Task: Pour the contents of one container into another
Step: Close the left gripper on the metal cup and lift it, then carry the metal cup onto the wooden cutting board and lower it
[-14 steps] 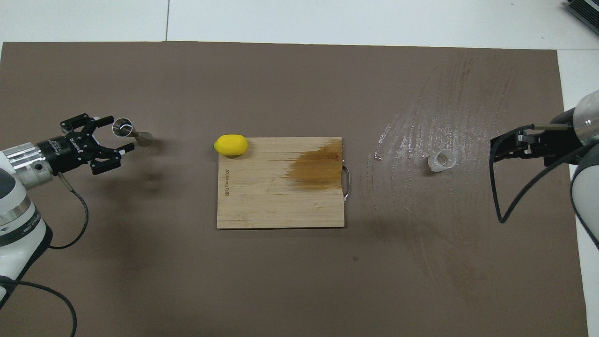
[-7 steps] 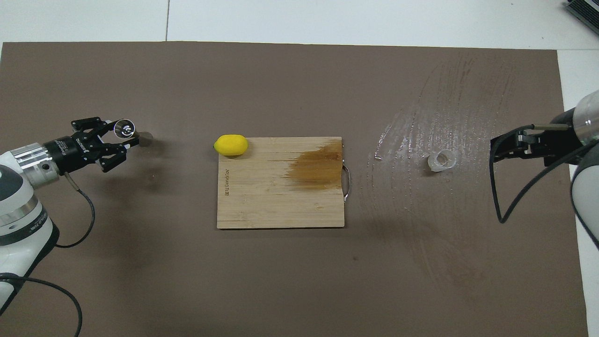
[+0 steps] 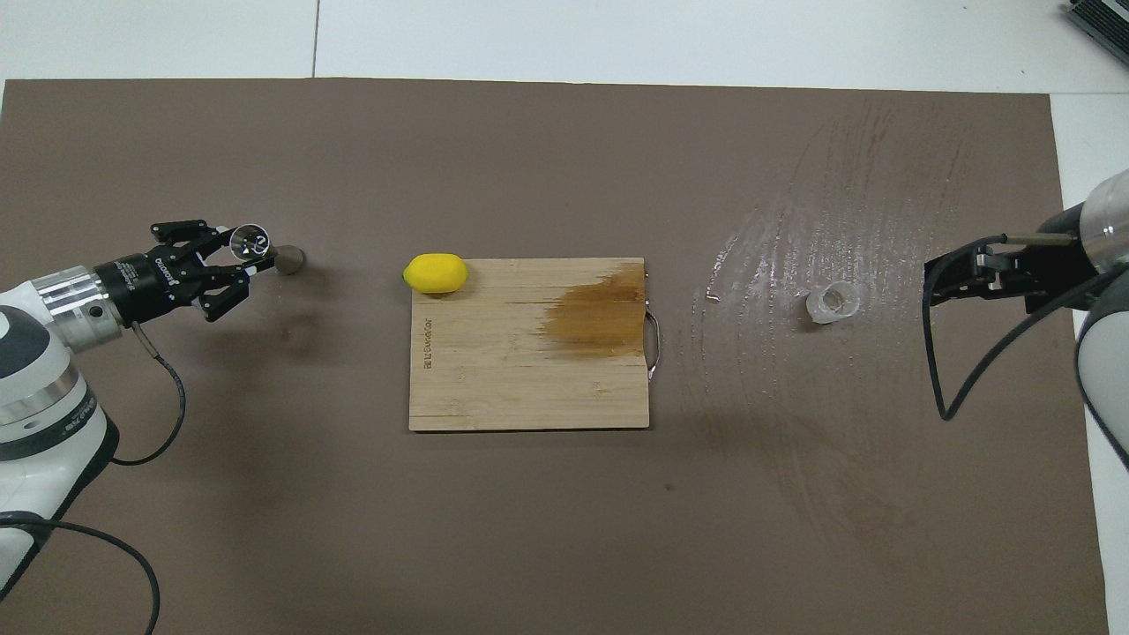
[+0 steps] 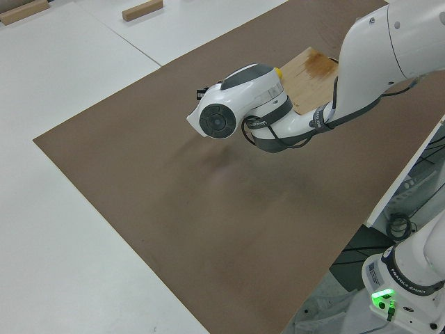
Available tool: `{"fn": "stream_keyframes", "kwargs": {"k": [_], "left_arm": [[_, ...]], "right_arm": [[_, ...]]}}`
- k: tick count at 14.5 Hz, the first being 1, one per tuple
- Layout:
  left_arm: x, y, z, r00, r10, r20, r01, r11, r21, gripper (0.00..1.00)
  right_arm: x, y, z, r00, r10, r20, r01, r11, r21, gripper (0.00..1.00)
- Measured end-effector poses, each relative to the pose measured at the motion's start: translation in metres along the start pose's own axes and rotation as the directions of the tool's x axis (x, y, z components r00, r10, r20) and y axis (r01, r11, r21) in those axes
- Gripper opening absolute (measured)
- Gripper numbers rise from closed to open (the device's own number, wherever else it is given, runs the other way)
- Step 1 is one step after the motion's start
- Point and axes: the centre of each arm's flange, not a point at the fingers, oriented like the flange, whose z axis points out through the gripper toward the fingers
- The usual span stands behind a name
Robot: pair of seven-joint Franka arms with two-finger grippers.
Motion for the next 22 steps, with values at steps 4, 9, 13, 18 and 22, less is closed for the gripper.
{"fn": "stream_keyframes", "kwargs": {"k": [4, 9, 13, 18, 22], "left_arm": [[-0.064, -0.035, 0.037, 0.997, 0.037, 0.073, -0.046, 0.992, 0.117, 0.49], [-0.135, -0.128, 0.112, 0.991, 0.113, 0.077, -0.126, 0.97, 0.209, 0.49], [-0.153, -0.234, 0.191, 0.994, 0.097, 0.058, -0.106, 0.977, 0.186, 0.49], [-0.132, -0.324, 0.246, 0.995, 0.095, -0.029, -0.089, 0.981, 0.174, 0.49], [-0.117, -0.33, 0.263, 0.993, 0.101, -0.065, -0.089, 0.98, 0.176, 0.49]], "right_arm": [[0.0, 0.0, 0.0, 1.0, 0.0, 0.0, 0.0, 1.0, 0.0, 1.0], [0.0, 0.0, 0.0, 1.0, 0.0, 0.0, 0.0, 1.0, 0.0, 1.0], [0.0, 0.0, 0.0, 1.0, 0.0, 0.0, 0.0, 1.0, 0.0, 1.0], [0.0, 0.0, 0.0, 1.0, 0.0, 0.0, 0.0, 1.0, 0.0, 1.0], [0.0, 0.0, 0.0, 1.0, 0.001, 0.0, -0.001, 1.0, 0.0, 1.0]]}}
